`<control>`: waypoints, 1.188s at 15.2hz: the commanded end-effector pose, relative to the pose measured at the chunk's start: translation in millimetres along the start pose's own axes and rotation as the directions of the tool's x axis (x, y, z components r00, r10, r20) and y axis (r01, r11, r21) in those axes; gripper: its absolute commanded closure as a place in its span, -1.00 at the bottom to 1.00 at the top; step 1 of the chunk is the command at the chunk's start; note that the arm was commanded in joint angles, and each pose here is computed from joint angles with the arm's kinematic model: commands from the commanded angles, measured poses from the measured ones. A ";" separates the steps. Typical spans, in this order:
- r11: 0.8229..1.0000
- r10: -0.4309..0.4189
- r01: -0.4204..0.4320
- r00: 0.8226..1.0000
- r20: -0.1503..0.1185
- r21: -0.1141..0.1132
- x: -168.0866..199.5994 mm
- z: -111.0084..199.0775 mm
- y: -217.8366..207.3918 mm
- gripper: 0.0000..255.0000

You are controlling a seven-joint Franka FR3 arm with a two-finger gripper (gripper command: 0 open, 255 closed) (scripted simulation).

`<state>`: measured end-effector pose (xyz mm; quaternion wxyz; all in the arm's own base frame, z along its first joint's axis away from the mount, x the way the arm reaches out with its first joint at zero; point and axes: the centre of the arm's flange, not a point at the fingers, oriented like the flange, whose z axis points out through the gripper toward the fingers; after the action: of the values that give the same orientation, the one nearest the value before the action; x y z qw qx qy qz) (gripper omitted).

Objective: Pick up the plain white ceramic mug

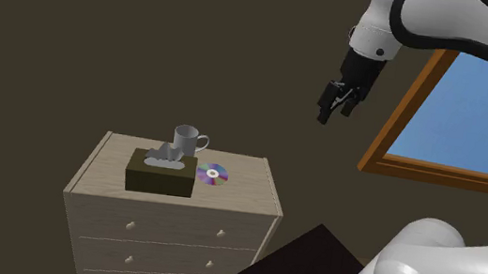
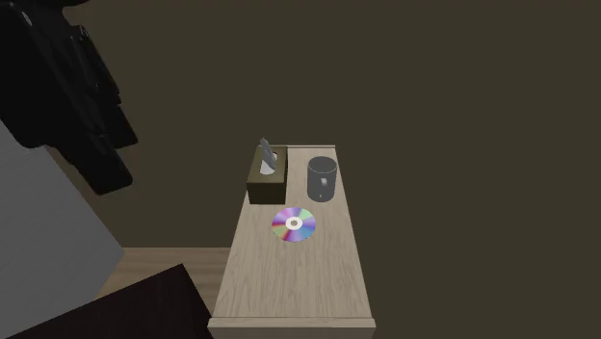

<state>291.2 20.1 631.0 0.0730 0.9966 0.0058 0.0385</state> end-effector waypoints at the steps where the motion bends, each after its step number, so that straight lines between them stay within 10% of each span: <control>1: 1.000 0.000 0.000 1.000 0.000 0.000 0.0 0.0 0.0 -1.00; 18: 0.991 0.117 -0.125 0.985 0.127 0.054 175.7 100.6 -114.9 -1.00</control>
<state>461.9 116.4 532.7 0.0422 0.9975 -0.0537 -0.0154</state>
